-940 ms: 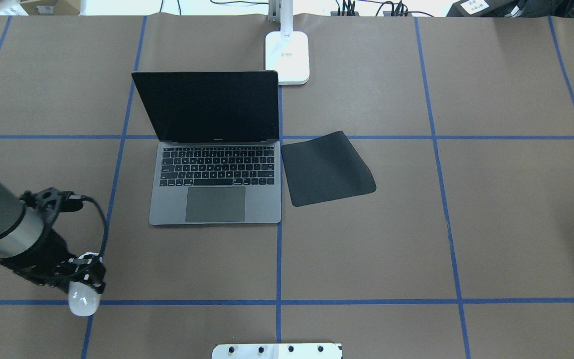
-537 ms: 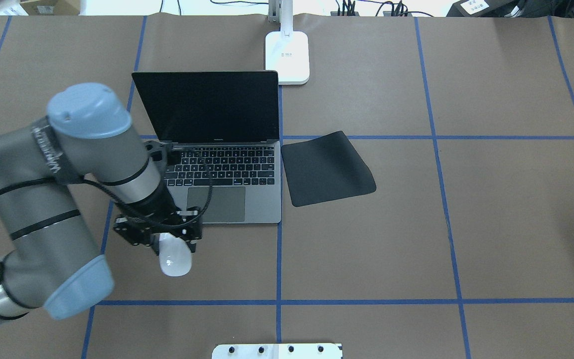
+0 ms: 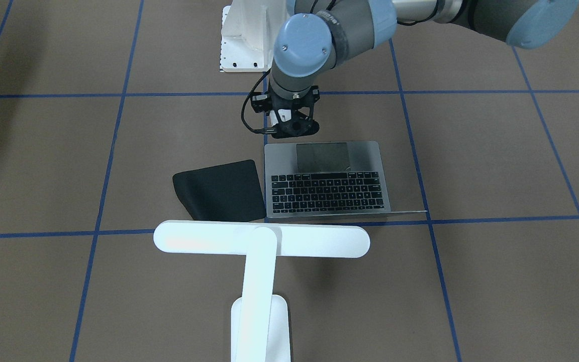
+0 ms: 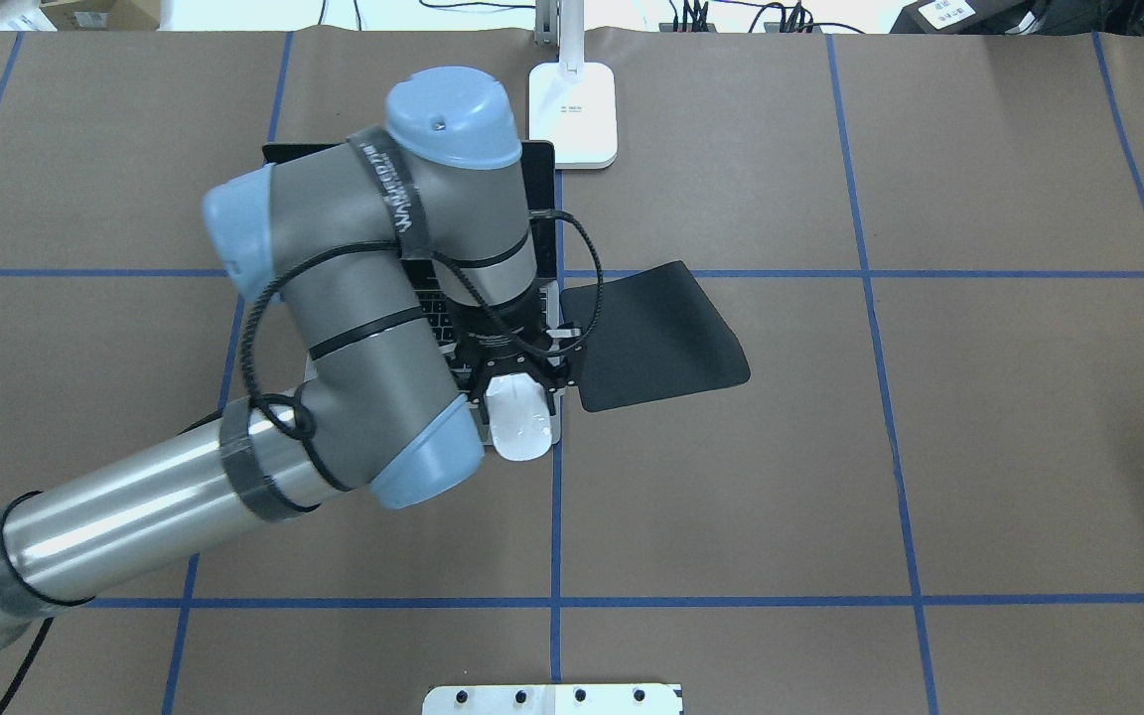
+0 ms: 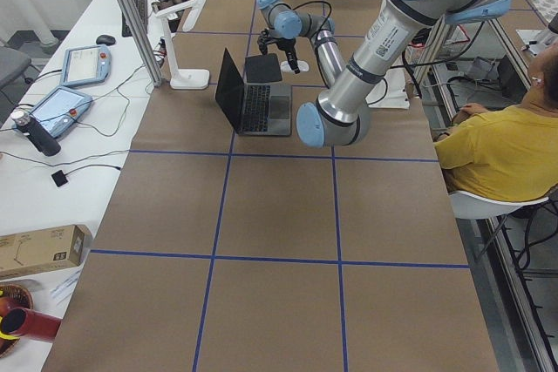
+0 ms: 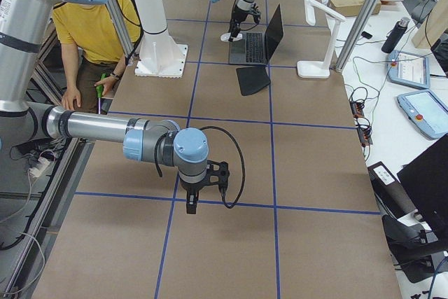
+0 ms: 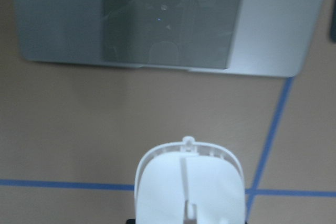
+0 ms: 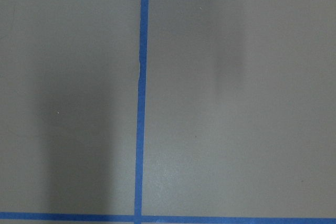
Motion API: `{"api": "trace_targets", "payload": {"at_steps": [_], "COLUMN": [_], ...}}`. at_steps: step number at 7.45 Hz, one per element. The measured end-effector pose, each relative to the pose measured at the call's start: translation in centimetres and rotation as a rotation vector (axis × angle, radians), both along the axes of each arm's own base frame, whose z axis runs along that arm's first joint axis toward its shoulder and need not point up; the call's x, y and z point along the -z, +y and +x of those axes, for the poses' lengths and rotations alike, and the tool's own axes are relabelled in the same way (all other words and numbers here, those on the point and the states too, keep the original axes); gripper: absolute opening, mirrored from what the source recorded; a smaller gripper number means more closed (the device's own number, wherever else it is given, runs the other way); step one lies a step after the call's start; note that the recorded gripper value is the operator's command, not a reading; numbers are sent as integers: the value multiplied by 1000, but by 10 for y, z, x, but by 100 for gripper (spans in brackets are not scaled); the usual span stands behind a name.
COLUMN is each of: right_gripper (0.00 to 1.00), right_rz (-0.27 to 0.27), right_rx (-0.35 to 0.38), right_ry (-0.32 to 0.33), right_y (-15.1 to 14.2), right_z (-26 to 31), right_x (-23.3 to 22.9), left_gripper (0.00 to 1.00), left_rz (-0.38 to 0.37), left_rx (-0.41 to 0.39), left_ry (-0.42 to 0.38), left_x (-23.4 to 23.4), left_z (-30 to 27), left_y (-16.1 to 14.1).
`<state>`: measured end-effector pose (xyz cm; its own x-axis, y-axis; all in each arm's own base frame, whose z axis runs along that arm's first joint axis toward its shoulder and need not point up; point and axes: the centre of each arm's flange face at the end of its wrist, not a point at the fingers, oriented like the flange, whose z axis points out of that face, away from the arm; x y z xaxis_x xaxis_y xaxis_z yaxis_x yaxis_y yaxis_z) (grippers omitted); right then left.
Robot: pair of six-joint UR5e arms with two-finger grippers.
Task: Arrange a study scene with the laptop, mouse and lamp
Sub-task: 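Carry the white mouse with the left gripper over the black mouse pad, then lower the mouse onto the mouse pad and open the left gripper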
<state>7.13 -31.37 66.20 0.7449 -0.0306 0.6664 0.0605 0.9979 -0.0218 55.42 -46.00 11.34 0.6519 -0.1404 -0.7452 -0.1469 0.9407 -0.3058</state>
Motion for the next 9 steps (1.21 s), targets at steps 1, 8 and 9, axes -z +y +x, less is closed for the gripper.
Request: {"api": "trace_targets", "payload": {"at_steps": [1,8,9], "right_gripper": [100,100,100], "right_rz": [-2,1,3], "right_rx": [0,-1,-1], "right_ry": [0,-1,-1], "right_y": [-1,-4,-5], "right_z": [0,0,0], "right_x": [-1,0,0], "left_gripper": [33,100,100], "left_rz": [-2,56,89], "left_rx": [32,116,134], "left_ry": [15,33,26], "left_x": [9,12,9], "left_z": [37,112,121], "left_y": [-27,-79,-76]}}
